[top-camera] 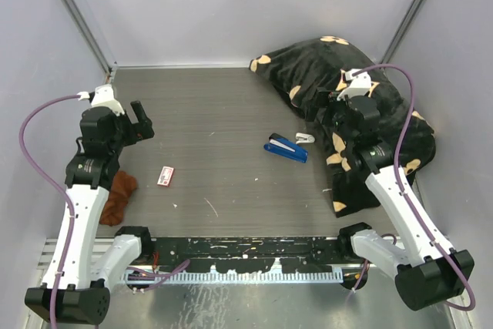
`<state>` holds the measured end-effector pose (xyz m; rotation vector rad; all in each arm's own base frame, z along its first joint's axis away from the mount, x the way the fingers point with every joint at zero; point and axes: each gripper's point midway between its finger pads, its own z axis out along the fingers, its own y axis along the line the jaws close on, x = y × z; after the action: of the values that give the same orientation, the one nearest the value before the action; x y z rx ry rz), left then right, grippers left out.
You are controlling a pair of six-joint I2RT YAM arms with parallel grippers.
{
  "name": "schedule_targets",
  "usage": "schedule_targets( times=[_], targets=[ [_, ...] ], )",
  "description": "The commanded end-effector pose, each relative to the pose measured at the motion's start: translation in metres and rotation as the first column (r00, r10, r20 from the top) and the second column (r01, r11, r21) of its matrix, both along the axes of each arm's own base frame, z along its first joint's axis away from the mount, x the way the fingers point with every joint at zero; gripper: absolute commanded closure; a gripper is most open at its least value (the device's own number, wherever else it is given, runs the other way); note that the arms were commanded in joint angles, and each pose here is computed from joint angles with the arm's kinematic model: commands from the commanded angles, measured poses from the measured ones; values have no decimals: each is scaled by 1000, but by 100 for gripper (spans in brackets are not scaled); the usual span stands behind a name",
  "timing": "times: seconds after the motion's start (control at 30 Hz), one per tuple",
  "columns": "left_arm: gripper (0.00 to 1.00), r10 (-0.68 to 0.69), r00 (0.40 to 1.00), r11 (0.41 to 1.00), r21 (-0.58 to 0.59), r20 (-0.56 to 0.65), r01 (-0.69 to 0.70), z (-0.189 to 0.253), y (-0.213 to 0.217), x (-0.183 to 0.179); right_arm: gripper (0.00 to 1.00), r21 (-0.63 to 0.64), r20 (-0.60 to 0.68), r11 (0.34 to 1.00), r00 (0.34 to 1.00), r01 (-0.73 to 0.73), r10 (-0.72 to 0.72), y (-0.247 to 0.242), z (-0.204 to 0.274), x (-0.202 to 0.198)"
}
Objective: Load the staples into the stapler
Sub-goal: Pick up the staple box from the center of the board.
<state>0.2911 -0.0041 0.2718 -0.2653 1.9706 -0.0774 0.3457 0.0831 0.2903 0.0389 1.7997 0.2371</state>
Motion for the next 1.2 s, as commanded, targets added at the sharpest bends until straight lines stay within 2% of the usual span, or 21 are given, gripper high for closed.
schedule_targets(
  times=[0.0, 0.1, 0.23, 0.3, 0.33, 0.43, 0.53, 0.6, 0.73, 0.87, 1.03, 1.17],
  targets=[
    [2, 20, 998, 1000, 9, 57, -21, 11, 3, 9, 0, 35, 116, 999, 993, -3, -2, 1, 29, 1],
    [2, 19, 999, 1000, 0, 38, -19, 7, 2, 12, 0, 57, 116, 998, 993, 6, -12, 1, 29, 2],
    [2, 1, 1000, 1000, -12, 1, -1, -5, -3, 17, 0, 67, 94, 996, 994, -52, 46, 11, 26, -1],
    [2, -62, 997, 998, -6, -43, 61, -18, -11, 18, 0, 61, 84, 995, 994, -76, 70, 15, 24, -2],
    [2, -97, 992, 995, -7, -81, 96, -27, -16, 18, 0, 55, 77, 995, 994, -81, 76, 16, 23, -2],
    [2, -108, 963, 992, -88, -248, 89, -63, -26, 14, 0, 63, 54, 994, 995, -86, 83, 18, 19, -3],
    [1, -130, 878, 981, -185, -461, 49, -118, -39, 1, 0, 109, 20, 986, 992, -124, 123, 28, 14, -5],
    [3, -172, 831, 970, -237, -529, 50, -142, -52, -8, 0, 122, -1, 974, 981, -191, 192, 40, 8, -10],
    [9, -172, 819, 967, -253, -548, 33, -168, -64, -9, 0, 138, -18, 959, 967, -248, 253, 50, -1, -17],
    [18, -89, 777, 987, -160, -624, -16, -199, -52, -13, 1, 170, -23, 931, 943, -323, 331, 63, -4, -25],
    [31, -27, 781, 989, -128, -624, -68, -220, -45, -2, 1, 193, -23, 896, 911, -401, 412, 75, -9, -37],
    [32, 35, 803, 990, -91, -595, -111, -221, -36, 5, 1, 185, -44, 889, 900, -420, 434, 77, -15, -42]
  ],
)
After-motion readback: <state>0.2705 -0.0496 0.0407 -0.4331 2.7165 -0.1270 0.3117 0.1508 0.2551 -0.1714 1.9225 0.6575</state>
